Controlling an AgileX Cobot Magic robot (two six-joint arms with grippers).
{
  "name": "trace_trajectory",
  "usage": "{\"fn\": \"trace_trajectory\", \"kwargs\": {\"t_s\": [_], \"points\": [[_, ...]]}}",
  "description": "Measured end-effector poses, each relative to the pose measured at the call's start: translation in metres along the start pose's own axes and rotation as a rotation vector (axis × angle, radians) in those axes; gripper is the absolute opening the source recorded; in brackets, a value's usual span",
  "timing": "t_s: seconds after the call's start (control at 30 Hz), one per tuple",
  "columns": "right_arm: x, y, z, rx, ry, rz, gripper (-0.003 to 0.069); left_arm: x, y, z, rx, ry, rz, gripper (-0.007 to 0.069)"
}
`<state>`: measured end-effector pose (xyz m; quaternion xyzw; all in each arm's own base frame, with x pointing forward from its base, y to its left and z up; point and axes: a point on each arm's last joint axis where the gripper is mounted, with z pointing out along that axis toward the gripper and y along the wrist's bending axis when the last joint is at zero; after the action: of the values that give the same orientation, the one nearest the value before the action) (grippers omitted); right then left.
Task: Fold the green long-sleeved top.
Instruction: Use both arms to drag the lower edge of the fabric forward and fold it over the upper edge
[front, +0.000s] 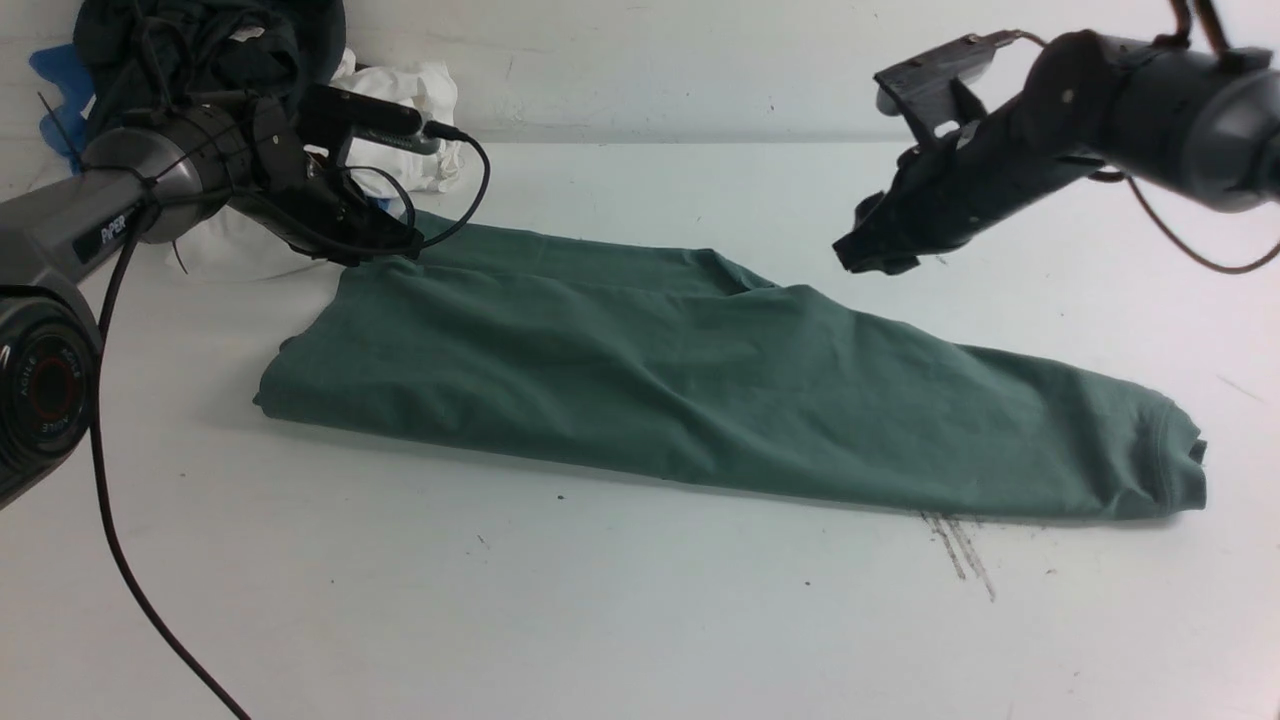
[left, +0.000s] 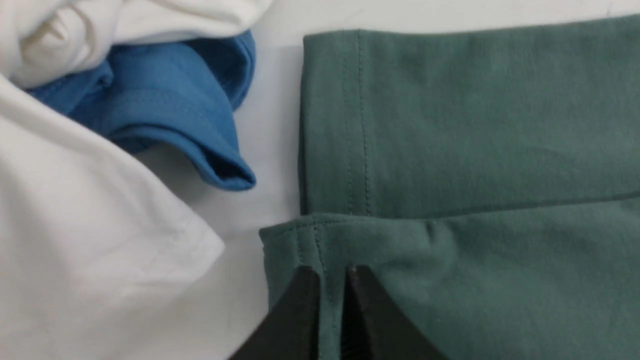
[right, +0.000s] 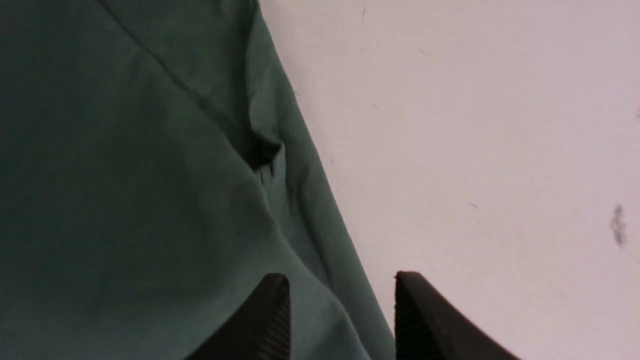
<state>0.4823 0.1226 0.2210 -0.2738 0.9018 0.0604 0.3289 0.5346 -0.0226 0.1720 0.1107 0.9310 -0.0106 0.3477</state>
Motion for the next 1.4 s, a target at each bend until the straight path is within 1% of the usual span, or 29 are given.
{"fn": "trace_trajectory", "kwargs": {"t_s": [0.03,0.07,0.1,0.13,0.17,0.2,0.3,0.33,0.37,0.4,0.43,0.47,0.6,0.73,0.77,0.83,0.87,0.9,0.93,0.97,1.03,1.1,1.13,1.2,1.23,1.27,1.3,1.37,1.4], "points": [[0.000,-0.001,0.018,-0.028,0.012,0.022,0.0335,0.001,0.000,0.000,0.003,0.008,0.000,0.0004],[0.001,-0.001,0.022,-0.036,0.016,0.029,0.0340,0.001,0.000,0.000,0.003,0.010,0.001,0.0001],[0.004,0.000,0.037,-0.072,0.036,0.046,0.0351,0.002,-0.001,0.000,0.008,0.025,0.001,-0.0006],[0.002,0.001,0.038,-0.079,0.031,0.050,0.0351,0.002,-0.001,0.000,0.008,0.027,0.001,-0.0007],[0.004,0.002,0.049,-0.118,0.044,0.065,0.0342,0.003,-0.001,0.000,0.009,0.029,0.001,-0.0008],[0.003,0.003,0.049,-0.123,0.039,0.066,0.0339,0.003,-0.001,0.000,0.009,0.029,0.001,-0.0008],[0.005,0.004,0.057,-0.154,0.050,0.066,0.0262,0.000,-0.001,-0.004,0.009,0.024,-0.002,-0.0008],[0.006,0.005,0.059,-0.158,0.058,0.065,0.0224,-0.002,-0.001,-0.008,0.009,0.021,-0.001,-0.0008],[0.006,0.005,0.059,-0.160,0.063,0.061,0.0170,-0.005,-0.001,-0.013,0.007,0.012,0.000,-0.0008],[0.007,0.005,0.059,-0.160,0.065,0.059,0.0160,-0.006,-0.001,-0.014,0.007,0.010,0.000,-0.0008],[0.007,0.005,0.059,-0.159,0.070,0.054,0.0110,-0.009,0.000,-0.019,0.006,0.002,0.001,-0.0008],[0.006,0.004,0.058,-0.150,0.074,0.041,0.0036,-0.015,0.000,-0.029,0.002,-0.020,0.003,-0.0008],[0.001,0.002,0.050,-0.136,0.069,0.020,-0.0006,-0.028,0.001,-0.048,-0.009,-0.072,0.007,-0.0008],[-0.003,0.002,0.042,-0.135,0.060,0.013,-0.0007,-0.029,0.000,-0.049,0.002,-0.081,-0.011,-0.0006],[-0.004,0.002,0.041,-0.137,0.062,0.013,-0.0007,-0.026,-0.001,-0.044,0.010,-0.073,-0.013,0.0004],[-0.001,0.003,0.042,-0.141,0.073,0.014,-0.0007,-0.018,-0.002,-0.030,0.018,-0.048,0.002,0.0063],[0.000,0.003,0.042,-0.141,0.076,0.014,-0.0007,-0.018,-0.002,-0.030,0.018,-0.048,0.004,0.0070],[0.001,0.003,0.043,-0.142,0.083,0.012,-0.0007,-0.012,-0.002,-0.018,0.021,-0.030,0.010,0.0125],[0.002,0.003,0.043,-0.143,0.089,0.010,-0.0007,-0.008,-0.002,-0.012,0.023,-0.024,0.010,0.0161],[0.002,0.003,0.043,-0.143,0.091,0.005,-0.0007,-0.004,-0.002,-0.005,0.022,-0.017,0.011,0.0227],[0.002,0.003,0.043,-0.144,0.091,-0.002,-0.0007,0.001,-0.002,0.005,0.018,-0.017,0.011,0.0293],[0.002,0.003,0.043,-0.144,0.091,-0.005,-0.0007,0.003,-0.001,0.010,0.011,-0.030,0.009,0.0333],[0.002,0.003,0.043,-0.144,0.092,-0.008,-0.0007,0.004,-0.001,0.014,0.006,-0.040,0.009,0.0328],[0.002,0.003,0.043,-0.144,0.091,-0.010,-0.0007,0.004,-0.001,0.015,0.004,-0.045,0.008,0.0285],[0.002,0.003,0.043,-0.144,0.091,-0.011,-0.0007,0.005,-0.001,0.017,0.002,-0.049,0.007,0.0183],[0.002,0.003,0.043,-0.144,0.091,-0.011,-0.0007,0.005,0.000,0.018,0.002,-0.049,0.007,0.0183],[0.002,0.003,0.043,-0.143,0.092,-0.013,-0.0007,0.005,0.000,0.018,0.001,-0.053,0.007,0.0063],[0.002,0.003,0.043,-0.143,0.092,-0.014,-0.0007,0.004,0.000,0.017,-0.001,-0.058,0.007,0.0021],[0.002,0.003,0.043,-0.143,0.092,-0.014,-0.0007,0.003,0.000,0.016,-0.001,-0.059,0.007,0.0015]]}}
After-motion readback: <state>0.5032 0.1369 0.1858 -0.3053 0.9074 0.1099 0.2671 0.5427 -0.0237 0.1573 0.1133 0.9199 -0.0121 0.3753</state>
